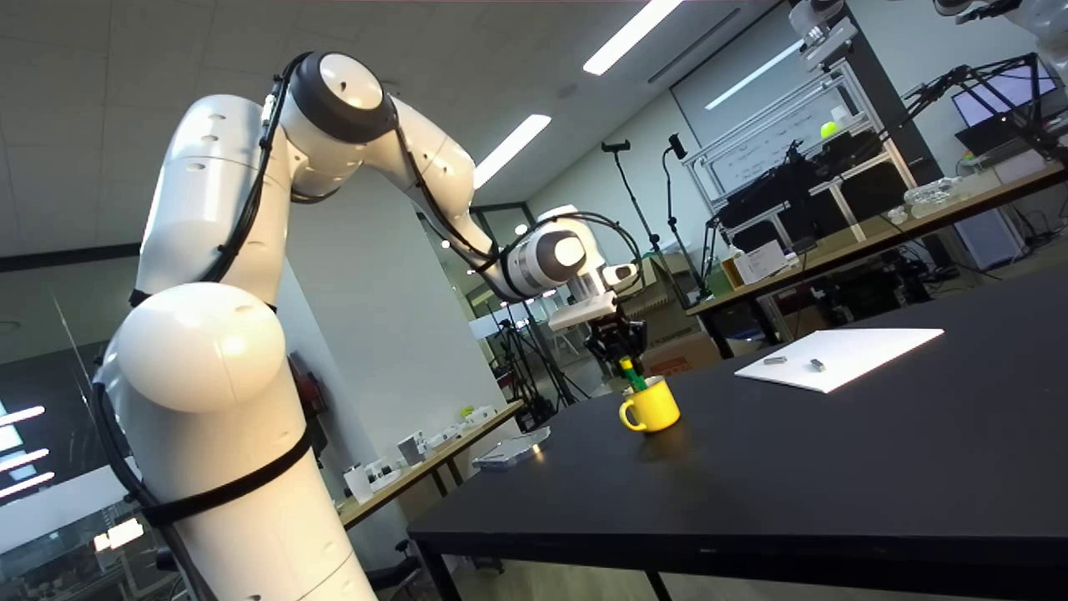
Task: Take the paper glue from the cup and place it on the table afterward return it to the cup
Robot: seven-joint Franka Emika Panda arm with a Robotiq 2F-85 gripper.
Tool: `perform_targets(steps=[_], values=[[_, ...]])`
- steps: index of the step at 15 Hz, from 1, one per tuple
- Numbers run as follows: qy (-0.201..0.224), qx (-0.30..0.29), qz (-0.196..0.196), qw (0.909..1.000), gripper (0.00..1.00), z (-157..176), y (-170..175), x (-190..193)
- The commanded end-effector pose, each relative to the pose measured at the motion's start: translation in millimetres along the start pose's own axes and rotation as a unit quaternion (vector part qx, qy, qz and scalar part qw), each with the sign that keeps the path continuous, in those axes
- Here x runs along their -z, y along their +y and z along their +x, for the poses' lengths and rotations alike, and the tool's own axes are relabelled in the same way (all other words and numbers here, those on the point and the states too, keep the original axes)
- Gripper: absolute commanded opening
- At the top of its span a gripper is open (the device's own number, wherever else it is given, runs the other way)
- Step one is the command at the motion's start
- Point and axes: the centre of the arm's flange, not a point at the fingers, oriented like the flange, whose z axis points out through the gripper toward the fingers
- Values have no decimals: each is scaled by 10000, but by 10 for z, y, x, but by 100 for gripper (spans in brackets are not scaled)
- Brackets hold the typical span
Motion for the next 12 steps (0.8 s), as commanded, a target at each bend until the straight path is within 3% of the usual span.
perform_targets(steps=[1, 4, 5, 6, 12], values=[[-118, 9, -65, 9999, 9, 104, -3, -28], [-156, 41, -89, 9998, 9, 108, 1, -49], [-165, 45, -93, 9998, 59, 109, 6, -50], [-170, 46, -95, 9998, 60, 107, 13, -49], [-120, 74, -89, 9999, 98, 147, 40, 113]])
